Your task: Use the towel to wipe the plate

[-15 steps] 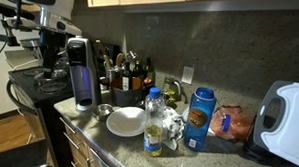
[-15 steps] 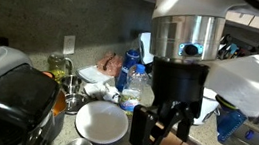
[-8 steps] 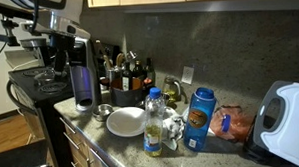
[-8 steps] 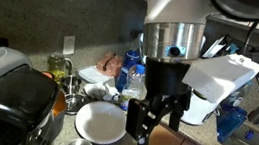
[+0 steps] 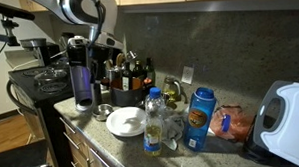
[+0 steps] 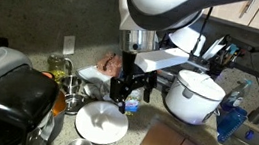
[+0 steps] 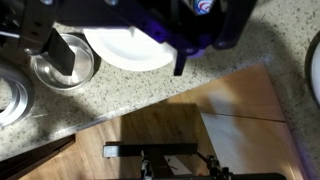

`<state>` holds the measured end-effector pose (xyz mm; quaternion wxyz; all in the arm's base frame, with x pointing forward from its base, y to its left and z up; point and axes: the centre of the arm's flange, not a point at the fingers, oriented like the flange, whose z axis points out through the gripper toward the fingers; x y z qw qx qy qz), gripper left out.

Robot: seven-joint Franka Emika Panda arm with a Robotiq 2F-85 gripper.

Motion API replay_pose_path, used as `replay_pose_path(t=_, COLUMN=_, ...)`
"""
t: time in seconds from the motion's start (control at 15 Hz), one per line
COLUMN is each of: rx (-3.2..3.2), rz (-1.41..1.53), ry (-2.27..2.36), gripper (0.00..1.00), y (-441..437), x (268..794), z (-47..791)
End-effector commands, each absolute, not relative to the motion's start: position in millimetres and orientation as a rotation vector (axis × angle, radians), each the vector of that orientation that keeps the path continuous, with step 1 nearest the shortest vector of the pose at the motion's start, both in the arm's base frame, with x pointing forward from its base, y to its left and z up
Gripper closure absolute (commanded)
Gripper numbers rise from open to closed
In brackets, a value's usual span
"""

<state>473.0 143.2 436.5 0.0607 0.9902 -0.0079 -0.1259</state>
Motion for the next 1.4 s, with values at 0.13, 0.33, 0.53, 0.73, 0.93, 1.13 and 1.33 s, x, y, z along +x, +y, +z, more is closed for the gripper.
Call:
replay_pose_path(t=0.13, rx=3.035, rz=-0.279, ry=-0.025, gripper=0.0, y=133, x=561, z=428)
replay_pose_path(t=0.33, rx=3.043, rz=-0.201, ry=-0.073, gripper=0.0, y=123, x=595, z=424)
replay_pose_path(t=0.53, rx=3.041, rz=-0.139, ry=-0.1, gripper=0.0, y=116, x=622, z=418)
replay_pose_path(t=0.73, rx=3.052, rz=-0.053, ry=-0.13, gripper=0.0, y=114, x=645, z=407)
replay_pose_path(t=0.93, rx=3.058, rz=0.038, ry=-0.174, gripper=0.0, y=113, x=666, z=389)
replay_pose_path(t=1.13, rx=3.029, rz=0.097, ry=-0.225, gripper=0.0, y=104, x=682, z=364)
replay_pose_path(t=1.33, rx=2.977, rz=0.132, ry=-0.272, gripper=0.0, y=94, x=690, z=338)
